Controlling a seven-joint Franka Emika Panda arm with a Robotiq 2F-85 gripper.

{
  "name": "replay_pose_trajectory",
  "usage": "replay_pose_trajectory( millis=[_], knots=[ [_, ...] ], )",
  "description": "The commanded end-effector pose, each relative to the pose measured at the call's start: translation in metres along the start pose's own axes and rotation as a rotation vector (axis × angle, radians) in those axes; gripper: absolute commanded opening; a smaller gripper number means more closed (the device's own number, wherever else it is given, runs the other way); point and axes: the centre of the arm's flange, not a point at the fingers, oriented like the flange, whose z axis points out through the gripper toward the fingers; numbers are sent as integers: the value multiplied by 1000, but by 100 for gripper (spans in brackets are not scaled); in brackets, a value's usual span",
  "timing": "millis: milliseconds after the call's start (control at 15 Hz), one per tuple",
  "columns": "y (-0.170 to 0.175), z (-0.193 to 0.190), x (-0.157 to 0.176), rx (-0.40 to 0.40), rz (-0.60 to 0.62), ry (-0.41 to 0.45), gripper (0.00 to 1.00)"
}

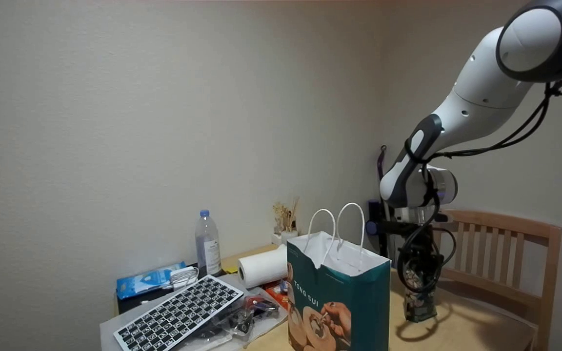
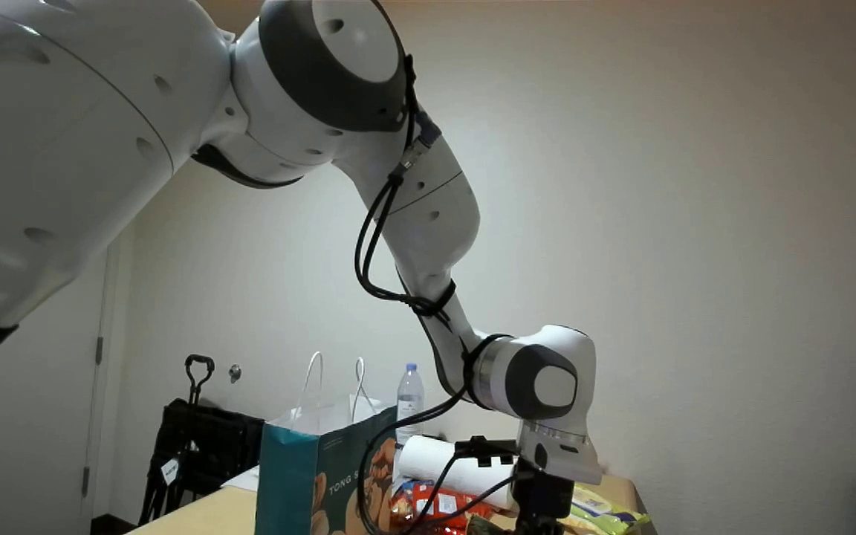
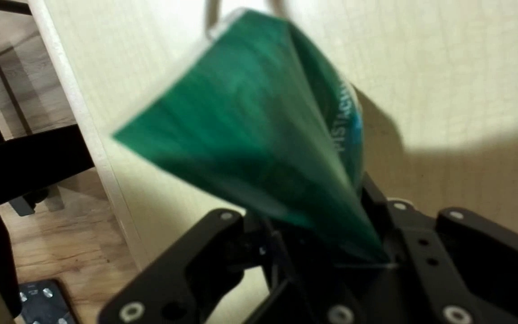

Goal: Put the green packet in the bag

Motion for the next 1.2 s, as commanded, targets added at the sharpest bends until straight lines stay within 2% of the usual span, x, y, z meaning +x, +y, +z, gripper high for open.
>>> replay_pose_trajectory(
  millis=[0, 200, 467, 667, 933, 1067, 1133],
  knots=[
    [2, -12, -4, 2, 9, 19, 10],
    [20, -32, -18, 25, -11, 62, 4],
    [55, -70, -45, 52, -44, 151, 6],
    [89, -106, -71, 73, -94, 184, 6],
    [134, -152, -93, 155, -162, 166, 6],
    [136, -157, -87, 137, -160, 121, 6],
    [113, -148, -95, 142, -172, 155, 24]
  ],
)
